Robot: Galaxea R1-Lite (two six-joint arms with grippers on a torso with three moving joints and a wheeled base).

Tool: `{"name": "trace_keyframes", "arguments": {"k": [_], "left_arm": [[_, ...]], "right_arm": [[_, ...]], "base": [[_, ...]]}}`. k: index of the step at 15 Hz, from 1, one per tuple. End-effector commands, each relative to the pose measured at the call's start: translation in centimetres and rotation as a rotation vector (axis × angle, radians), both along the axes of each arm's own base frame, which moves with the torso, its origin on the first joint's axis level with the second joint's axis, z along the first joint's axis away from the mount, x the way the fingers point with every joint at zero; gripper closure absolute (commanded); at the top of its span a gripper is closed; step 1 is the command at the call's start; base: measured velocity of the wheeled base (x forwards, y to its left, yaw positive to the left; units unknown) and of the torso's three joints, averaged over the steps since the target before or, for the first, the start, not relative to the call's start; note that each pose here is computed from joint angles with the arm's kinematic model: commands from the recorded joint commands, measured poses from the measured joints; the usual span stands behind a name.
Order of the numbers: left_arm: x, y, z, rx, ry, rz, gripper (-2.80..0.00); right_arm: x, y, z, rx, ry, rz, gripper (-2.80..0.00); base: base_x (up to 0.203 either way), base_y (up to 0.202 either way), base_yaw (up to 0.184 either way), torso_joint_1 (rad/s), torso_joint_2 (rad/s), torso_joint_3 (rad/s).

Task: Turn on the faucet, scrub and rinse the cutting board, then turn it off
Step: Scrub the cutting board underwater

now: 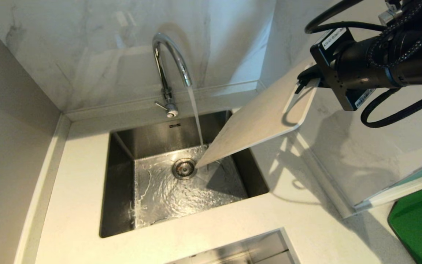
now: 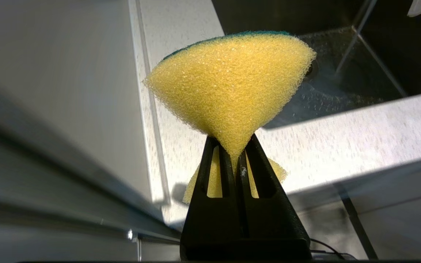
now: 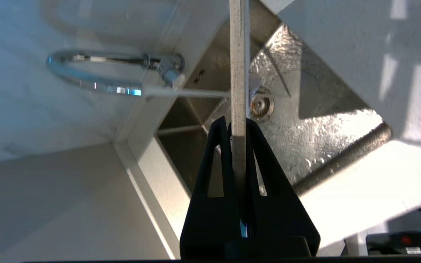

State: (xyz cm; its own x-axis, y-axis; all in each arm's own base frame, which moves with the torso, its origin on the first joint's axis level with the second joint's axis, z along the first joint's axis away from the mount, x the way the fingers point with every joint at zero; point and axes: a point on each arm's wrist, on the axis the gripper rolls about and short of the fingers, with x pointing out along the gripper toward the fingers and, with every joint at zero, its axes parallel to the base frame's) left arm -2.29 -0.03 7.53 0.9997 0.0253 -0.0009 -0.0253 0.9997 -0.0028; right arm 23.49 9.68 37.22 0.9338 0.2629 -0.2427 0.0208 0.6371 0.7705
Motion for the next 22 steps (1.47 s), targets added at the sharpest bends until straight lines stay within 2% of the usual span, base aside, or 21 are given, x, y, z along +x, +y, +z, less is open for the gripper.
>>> {"name": "trace_keyframes", "arguments": {"k": [1,5,14,16,18,22], "left_arm": [[0.0,0.0,0.0,0.000,-0.002,0.001,0.00],[0.0,0.0,0.0,0.000,-0.002,0.000,0.00],[0.0,0.0,0.0,0.000,-0.002,0.002,0.00],[0.0,0.0,0.0,-0.002,-0.002,0.002,0.00],[0.0,0.0,0.0,-0.003,-0.002,0.002,0.00],[0.0,0.0,0.0,-0.003,-0.002,0.002,0.00]], "right_arm": [[0.0,0.0,0.0,0.002,0.004,-0.003,0.00],[0.0,0.0,-0.1,0.001,0.005,-0.002,0.00],[0.1,0.1,-0.2,0.000,0.011,0.005,0.00],[0.3,0.3,-0.5,0.001,0.037,0.053,0.00],[1.0,0.8,-1.4,0.001,0.091,0.141,0.00],[3.9,2.3,-4.1,-0.069,0.162,0.184,0.00]], "base": [[0.164,0.000,0.028,0.005,0.00,-0.001],[0.148,0.000,0.006,0.002,0.00,0.003],[0.000,0.000,0.000,0.000,0.00,0.000],[0.000,0.000,0.000,0.000,0.00,0.000],[0.000,0.000,0.000,0.000,0.00,0.000],[0.000,0.000,0.000,0.000,0.00,0.000]]}}
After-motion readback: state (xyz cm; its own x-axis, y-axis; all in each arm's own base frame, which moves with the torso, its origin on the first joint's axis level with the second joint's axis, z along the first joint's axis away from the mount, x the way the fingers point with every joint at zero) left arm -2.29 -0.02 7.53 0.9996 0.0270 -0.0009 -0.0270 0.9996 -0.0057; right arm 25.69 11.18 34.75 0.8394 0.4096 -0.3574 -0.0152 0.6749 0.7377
